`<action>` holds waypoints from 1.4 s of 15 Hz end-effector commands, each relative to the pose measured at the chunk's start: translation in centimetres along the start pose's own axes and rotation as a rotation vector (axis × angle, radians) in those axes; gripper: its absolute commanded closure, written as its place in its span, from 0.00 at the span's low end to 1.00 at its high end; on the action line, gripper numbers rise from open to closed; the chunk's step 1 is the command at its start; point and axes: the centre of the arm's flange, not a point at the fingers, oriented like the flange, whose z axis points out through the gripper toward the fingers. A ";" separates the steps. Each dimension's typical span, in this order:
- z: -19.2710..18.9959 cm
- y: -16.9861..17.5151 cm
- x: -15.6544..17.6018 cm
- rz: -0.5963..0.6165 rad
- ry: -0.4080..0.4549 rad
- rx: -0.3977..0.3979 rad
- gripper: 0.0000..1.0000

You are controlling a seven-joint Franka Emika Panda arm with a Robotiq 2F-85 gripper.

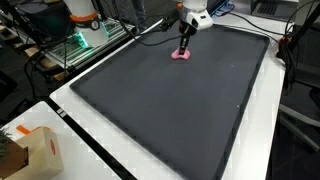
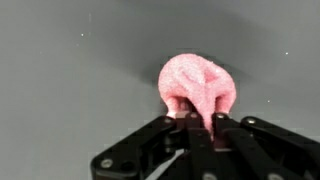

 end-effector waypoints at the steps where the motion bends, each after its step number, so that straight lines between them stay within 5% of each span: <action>1: 0.8 0.1 -0.6 0.019 -0.015 0.022 0.99; 2: 0.7 0.1 -0.5 0.019 -0.012 0.031 0.69; 5: 0.8 0.1 -0.6 0.031 -0.021 0.028 0.57; 13: -0.1 -0.4 -0.5 0.036 -0.011 0.056 0.00; 21: -5.4 2.9 -1.0 0.267 0.095 0.170 0.00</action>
